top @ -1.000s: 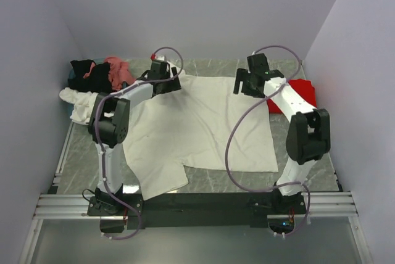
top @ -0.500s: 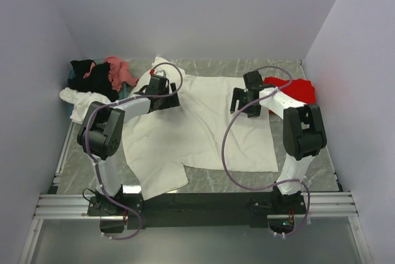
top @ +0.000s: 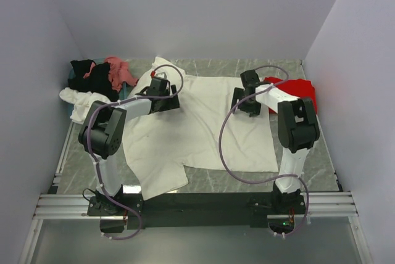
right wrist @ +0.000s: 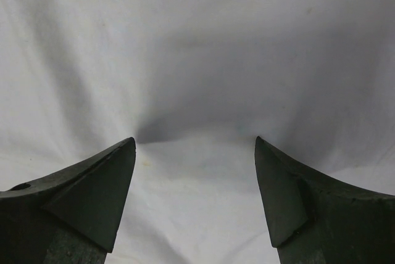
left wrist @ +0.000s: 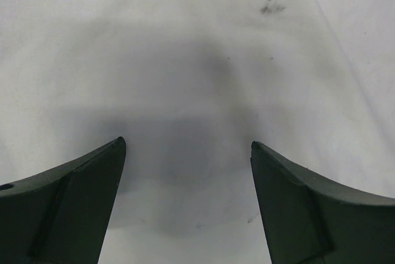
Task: Fold and stack the t-shirts
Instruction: Fold the tshirt
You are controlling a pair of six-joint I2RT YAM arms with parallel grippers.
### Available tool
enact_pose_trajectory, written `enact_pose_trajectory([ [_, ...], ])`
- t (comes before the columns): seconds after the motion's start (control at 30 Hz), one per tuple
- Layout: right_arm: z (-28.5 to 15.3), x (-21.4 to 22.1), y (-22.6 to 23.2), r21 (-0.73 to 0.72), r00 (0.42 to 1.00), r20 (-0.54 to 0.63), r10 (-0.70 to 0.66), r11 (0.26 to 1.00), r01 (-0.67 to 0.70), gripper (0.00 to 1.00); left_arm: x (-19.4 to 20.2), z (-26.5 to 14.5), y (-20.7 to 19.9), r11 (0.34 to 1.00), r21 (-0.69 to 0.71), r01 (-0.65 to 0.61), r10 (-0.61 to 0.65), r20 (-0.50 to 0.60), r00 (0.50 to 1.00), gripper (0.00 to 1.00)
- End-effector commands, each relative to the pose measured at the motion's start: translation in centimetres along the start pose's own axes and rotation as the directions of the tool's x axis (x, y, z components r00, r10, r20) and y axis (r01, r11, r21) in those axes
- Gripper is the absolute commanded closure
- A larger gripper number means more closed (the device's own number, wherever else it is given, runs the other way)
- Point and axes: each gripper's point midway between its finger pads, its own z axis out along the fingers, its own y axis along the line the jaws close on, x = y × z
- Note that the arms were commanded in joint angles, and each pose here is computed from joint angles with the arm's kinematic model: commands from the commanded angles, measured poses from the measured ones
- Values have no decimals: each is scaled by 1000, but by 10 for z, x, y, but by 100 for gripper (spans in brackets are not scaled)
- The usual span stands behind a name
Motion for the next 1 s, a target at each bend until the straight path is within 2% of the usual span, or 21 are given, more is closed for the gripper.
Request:
enact_pose_trajectory([
  [0.0, 0, -9, -6, 44, 1000, 5, 9, 999, -9, 16, -10, 2, -6, 1000, 10, -14, 13, 24, 1000, 11],
  [0.33, 12, -6, -9, 81, 997, -68, -34, 996, 39, 19, -8, 11, -6, 1000, 8, -20, 20, 6, 1000, 11],
  [0.97, 15, -33, -1, 102, 994, -95, -45, 993, 55, 19, -23, 32, -4, 999, 35, 9, -9, -13, 1000, 11],
])
